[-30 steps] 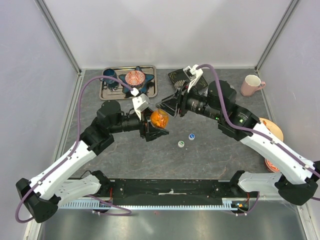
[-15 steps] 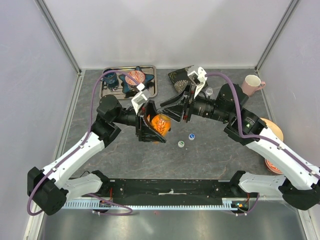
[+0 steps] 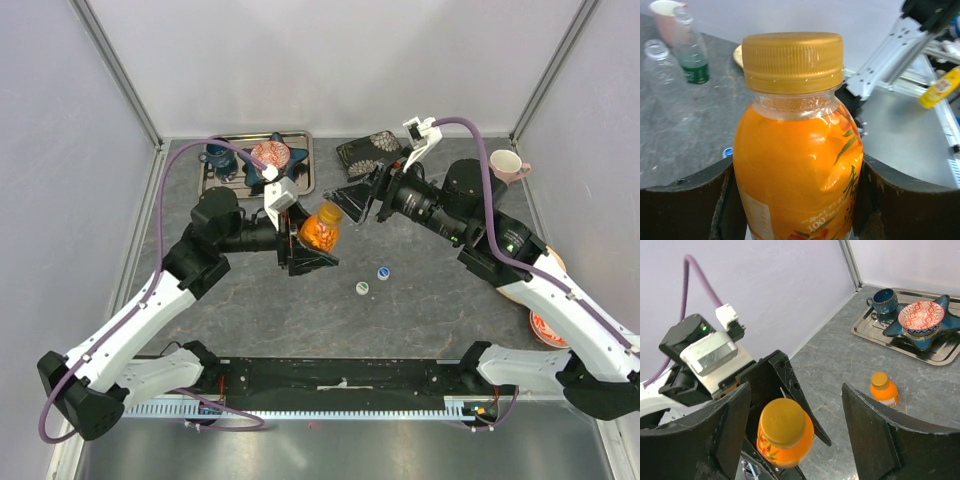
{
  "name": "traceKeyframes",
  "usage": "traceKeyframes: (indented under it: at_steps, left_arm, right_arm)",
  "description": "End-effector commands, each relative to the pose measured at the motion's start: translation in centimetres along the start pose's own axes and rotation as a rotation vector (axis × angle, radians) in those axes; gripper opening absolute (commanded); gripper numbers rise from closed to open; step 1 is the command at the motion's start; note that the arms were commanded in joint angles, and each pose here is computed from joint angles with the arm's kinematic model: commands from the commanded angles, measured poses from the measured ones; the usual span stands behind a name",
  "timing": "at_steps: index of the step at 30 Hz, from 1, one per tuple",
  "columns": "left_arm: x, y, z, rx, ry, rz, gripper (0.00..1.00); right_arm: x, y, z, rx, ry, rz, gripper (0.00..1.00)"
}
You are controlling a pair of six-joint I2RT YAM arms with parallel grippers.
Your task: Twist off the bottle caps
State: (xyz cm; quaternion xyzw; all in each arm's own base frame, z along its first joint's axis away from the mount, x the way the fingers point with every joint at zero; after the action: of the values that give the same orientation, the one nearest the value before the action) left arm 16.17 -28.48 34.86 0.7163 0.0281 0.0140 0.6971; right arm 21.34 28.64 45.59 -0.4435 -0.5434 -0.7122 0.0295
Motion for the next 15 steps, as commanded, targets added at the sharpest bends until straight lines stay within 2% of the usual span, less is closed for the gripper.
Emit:
traceKeyframes:
  at_steps: [1,6,15]
  left_arm:
    - [2.6,0.3,-0.8,0.047,0.216,0.163,0.45]
    - [4.1,0.4,-1.5,0.059,0.346,0.199,0.46]
    - [4.7,0.1,-1.8,0.068,0.388,0.208,0.46]
  right_arm:
    - [-0.2,1.1,0.8,-0.042,-0.04,0.083,0.79]
    - [-0.6,-0.3,2.2,0.004,-0.036,0.13,0.78]
    - [-0.7,-2.2,3.3,0.052,-0.023,0.151,0.73]
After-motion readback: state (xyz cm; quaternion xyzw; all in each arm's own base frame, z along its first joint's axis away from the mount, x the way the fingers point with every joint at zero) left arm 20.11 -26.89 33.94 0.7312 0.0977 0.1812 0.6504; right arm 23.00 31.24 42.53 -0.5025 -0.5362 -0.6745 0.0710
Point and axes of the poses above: each gripper's point midway between its finger pads, its own z axis out along the fingers, its own x axis along the line the jaws close on, y = z × x, the point moved 1 cm from there along -z, back along the fingers, and after that the axes turned 14 degrees about z, right-handed, at the moved point
